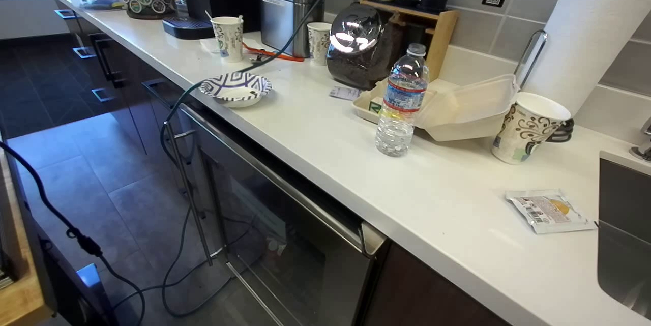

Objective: Remove the plate from the top cabinet

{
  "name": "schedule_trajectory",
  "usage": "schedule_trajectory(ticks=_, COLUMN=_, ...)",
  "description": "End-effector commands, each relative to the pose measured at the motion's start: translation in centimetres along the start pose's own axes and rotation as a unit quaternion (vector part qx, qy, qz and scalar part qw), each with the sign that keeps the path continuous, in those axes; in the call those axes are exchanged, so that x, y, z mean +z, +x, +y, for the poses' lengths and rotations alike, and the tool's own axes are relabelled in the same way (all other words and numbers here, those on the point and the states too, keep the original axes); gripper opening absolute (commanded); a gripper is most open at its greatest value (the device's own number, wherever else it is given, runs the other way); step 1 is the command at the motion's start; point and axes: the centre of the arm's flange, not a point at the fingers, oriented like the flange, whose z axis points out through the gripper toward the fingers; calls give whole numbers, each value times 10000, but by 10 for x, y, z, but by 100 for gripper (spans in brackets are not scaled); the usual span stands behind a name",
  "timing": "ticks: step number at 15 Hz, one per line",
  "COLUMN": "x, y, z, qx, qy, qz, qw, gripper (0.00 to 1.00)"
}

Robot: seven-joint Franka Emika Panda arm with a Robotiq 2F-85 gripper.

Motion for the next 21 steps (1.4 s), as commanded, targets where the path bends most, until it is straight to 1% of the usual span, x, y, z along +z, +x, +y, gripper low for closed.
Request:
schedule_trajectory(ticks=1, x=12, y=1, z=12, qx=-536, qy=-288, qz=-356, qw=9975, gripper=100)
schedule_trajectory(ticks=3, x=17, y=6, z=19, qx=-891, qy=-451, qz=-567, qw=9934, gripper=100)
schedule_trajectory(ticks=5, x=21, y=9, z=26, qx=-1101, qy=-570, qz=-677, qw=9900, gripper=100)
schedule_trajectory(ticks=6, x=24, y=10, z=30, qx=-1171, qy=-566, qz=-666, qw=9893, gripper=100)
schedule_trajectory(ticks=11, x=43, y=17, z=31, qx=-1136, qy=-259, qz=-198, qw=9930, gripper=100)
schedule_trajectory(ticks=13, x=48, y=20, z=31, qx=-1133, qy=-199, qz=-120, qw=9933, gripper=100)
schedule_trajectory(ticks=16, x=57, y=23, z=34, qx=-1121, qy=-212, qz=-85, qw=9934, gripper=100)
schedule_trajectory(ticks=18, x=60, y=24, z=34, qx=-1108, qy=-204, qz=-55, qw=9936, gripper=94)
schedule_trajectory(ticks=19, x=63, y=25, z=34, qx=-1108, qy=-196, qz=-38, qw=9936, gripper=79)
schedule_trajectory(ticks=20, x=66, y=25, z=34, qx=-1106, qy=-198, qz=-25, qw=9937, gripper=76)
schedule_trajectory(ticks=21, x=68, y=26, z=35, qx=-1097, qy=-204, qz=-6, qw=9938, gripper=69)
